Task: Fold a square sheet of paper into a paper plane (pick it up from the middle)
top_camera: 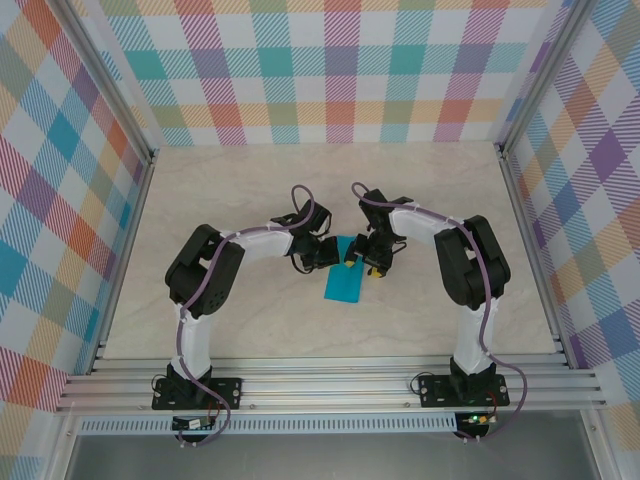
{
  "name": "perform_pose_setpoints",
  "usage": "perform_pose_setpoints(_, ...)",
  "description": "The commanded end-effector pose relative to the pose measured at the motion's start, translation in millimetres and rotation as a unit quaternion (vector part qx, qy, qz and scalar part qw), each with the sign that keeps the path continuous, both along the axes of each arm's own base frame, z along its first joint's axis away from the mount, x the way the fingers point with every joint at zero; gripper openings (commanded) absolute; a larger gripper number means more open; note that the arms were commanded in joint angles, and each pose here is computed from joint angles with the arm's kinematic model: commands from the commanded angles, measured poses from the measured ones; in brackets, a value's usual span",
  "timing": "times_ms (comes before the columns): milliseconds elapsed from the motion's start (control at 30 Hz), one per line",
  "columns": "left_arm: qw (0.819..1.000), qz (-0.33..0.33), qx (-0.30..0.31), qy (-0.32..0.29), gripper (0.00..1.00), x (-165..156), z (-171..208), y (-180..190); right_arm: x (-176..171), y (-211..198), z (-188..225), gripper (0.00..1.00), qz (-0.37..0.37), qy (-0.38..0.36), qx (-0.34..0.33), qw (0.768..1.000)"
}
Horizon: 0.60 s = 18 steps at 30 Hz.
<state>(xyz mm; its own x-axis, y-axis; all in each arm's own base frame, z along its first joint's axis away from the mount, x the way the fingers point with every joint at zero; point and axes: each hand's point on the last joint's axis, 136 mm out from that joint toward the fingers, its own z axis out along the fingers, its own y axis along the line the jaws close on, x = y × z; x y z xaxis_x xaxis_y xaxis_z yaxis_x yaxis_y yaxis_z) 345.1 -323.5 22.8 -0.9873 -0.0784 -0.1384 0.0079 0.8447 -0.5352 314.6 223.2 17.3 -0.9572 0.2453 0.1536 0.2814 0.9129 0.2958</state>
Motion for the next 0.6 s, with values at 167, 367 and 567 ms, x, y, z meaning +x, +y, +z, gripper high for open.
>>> perform_pose_setpoints(167,0.999,-0.013,0.037,0.027,0.0,-22.6,-28.4,13.3,16.3,-8.5,20.3,0.67,0.011,-0.061,0.006,0.998)
perform_pose_setpoints(367,0.999,-0.013,0.035,0.028,0.0,-22.9,-29.3,12.7,23.6,-3.0,68.1,0.48,-0.007,-0.143,0.122,0.982)
perform_pose_setpoints(567,0.999,-0.015,0.035,0.028,0.0,-23.3,-29.1,12.6,16.5,27.3,76.6,0.14,0.007,-0.149,0.238,0.96)
